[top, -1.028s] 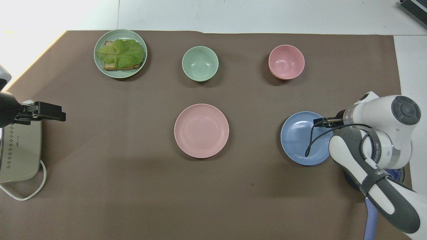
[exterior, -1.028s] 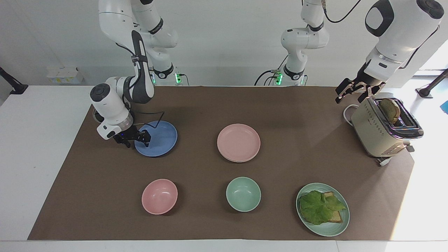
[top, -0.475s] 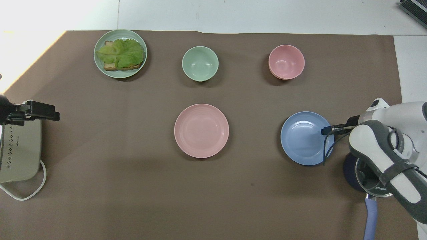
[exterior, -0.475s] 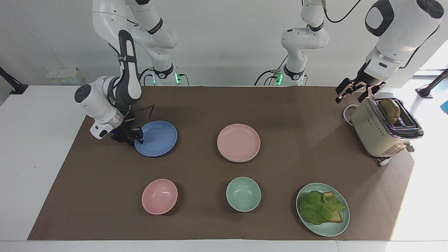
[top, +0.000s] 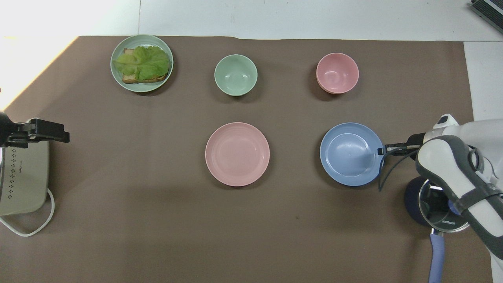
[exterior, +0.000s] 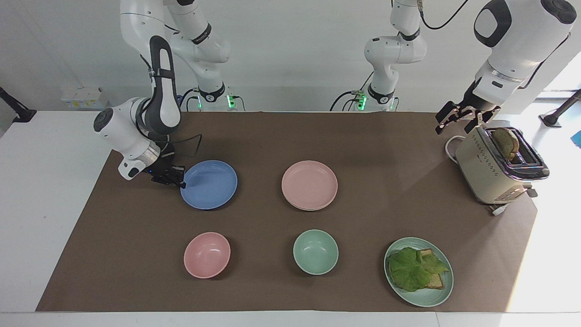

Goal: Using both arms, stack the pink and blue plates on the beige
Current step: 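Lift the blue plate with the right gripper onto the pink plate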

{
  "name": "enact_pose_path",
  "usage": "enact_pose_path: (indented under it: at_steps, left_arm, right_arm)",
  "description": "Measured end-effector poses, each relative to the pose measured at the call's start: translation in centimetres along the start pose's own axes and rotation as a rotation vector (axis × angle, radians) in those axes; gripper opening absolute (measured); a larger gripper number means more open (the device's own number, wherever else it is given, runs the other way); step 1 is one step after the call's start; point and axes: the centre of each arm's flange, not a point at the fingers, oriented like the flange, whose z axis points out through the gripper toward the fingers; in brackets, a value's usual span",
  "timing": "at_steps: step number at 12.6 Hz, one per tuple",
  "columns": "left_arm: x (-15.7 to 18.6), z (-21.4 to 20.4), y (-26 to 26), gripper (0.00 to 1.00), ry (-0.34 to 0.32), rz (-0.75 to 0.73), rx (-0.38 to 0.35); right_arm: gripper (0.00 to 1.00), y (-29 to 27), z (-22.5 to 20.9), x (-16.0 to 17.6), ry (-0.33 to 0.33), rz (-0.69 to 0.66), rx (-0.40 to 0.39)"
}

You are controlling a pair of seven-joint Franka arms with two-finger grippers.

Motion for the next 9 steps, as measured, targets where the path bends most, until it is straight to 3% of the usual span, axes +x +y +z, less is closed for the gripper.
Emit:
enact_pose_path:
  at_steps: [5,9]
  left_arm:
    - [0.0,0.0,0.0,1.00,0.001,0.000,0.000]
    - [-0.1,0.1,0.1,1.00,-0.009,0.006,0.014]
  right_arm:
    - [0.04,-11.0,-5.3,3.6,0.077,-0.007,0.022]
    - [0.04,-21.5,-4.6,4.1,0.125,0.034,0.040]
